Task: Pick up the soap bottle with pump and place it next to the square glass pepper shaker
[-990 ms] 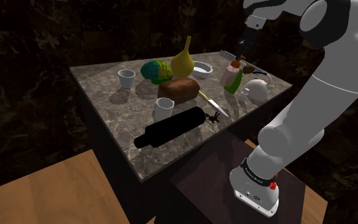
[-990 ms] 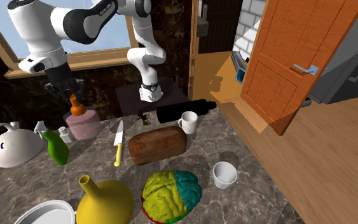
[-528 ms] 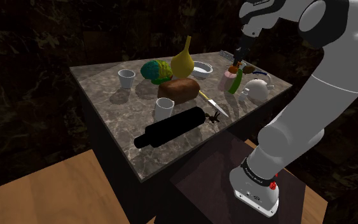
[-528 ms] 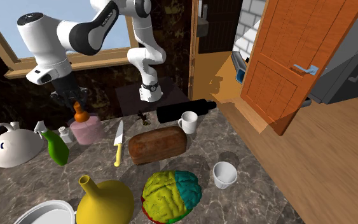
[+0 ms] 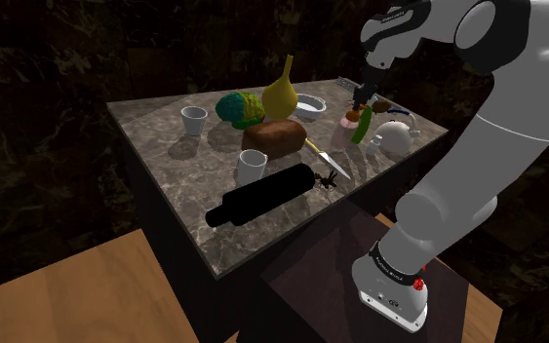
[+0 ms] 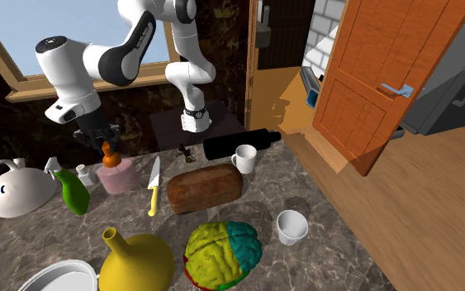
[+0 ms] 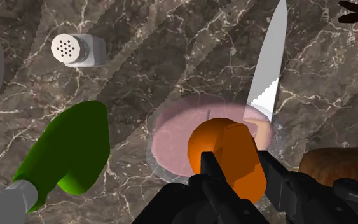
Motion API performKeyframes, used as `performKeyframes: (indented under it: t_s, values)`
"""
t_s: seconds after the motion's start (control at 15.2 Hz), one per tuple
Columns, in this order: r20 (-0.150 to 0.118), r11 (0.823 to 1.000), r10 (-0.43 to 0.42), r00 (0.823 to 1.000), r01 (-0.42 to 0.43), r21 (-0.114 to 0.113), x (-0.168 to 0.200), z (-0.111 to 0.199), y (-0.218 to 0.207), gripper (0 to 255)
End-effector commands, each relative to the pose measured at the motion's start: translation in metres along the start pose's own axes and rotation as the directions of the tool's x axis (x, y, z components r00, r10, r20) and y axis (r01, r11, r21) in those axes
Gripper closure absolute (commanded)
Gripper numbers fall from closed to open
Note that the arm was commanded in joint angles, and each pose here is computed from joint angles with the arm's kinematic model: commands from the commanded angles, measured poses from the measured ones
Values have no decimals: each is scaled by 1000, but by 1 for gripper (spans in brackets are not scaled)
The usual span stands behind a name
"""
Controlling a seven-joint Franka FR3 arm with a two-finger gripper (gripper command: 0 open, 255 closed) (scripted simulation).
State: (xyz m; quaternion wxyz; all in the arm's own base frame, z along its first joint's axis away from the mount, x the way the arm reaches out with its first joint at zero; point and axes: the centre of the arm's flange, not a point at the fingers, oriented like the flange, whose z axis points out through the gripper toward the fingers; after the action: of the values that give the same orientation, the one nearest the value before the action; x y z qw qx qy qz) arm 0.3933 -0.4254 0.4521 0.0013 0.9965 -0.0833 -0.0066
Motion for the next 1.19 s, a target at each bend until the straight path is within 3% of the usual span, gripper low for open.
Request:
performKeyframes:
  t_s: [0.0, 0.2, 0.66, 0.73, 1.06, 1.12]
  values:
    - [-1, 1000, 0, 1000, 0, 0, 0, 11, 2, 255]
    - [-1, 1000, 0, 1000, 0, 0, 1, 26, 2, 255]
    - [-1, 1000, 0, 1000, 0, 0, 1, 26, 2, 255]
    - [-1, 1000, 0, 1000, 0, 0, 1, 26, 2, 0]
    - [-1, 1000, 0, 1000, 0, 0, 1, 26, 2, 0]
    - [-1, 1000, 0, 1000, 0, 0, 1, 13, 2, 0]
